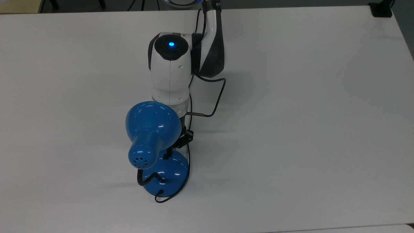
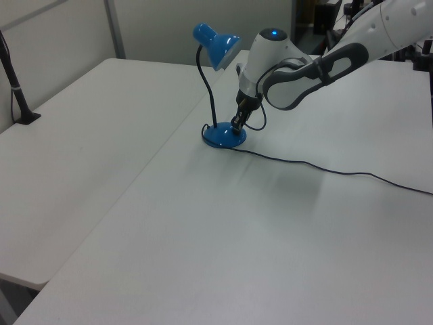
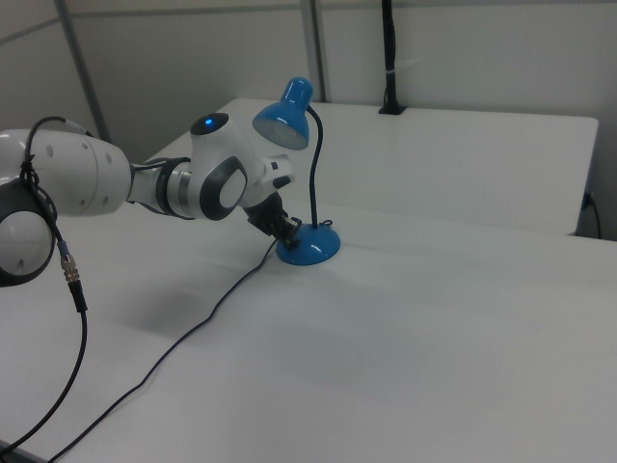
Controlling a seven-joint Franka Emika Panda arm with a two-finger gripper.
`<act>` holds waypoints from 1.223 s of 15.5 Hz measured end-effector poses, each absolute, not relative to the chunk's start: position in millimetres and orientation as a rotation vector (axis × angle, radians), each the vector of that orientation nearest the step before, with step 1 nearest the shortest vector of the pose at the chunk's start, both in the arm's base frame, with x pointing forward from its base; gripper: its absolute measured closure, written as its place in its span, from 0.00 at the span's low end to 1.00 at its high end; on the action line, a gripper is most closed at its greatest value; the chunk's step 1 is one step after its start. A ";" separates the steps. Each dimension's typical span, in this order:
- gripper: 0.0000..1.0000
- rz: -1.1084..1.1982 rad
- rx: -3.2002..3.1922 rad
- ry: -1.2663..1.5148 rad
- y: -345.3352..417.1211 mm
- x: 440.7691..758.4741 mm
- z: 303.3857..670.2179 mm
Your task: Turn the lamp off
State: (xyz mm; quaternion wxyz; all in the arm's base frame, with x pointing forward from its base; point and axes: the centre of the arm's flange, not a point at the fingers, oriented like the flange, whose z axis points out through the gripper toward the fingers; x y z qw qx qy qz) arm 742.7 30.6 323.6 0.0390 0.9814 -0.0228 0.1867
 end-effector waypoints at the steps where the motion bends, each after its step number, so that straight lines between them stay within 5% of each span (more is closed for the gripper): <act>1: 1.00 0.570 3.008 -0.066 31.3 742.2 323.2; 12: 1.00 0.298 3.052 -0.061 37.7 712.3 311.5; 16: 0.96 0.069 3.089 -0.112 24.2 681.3 390.6; 19: 0.70 -0.041 3.100 -0.163 -4.2 645.6 465.5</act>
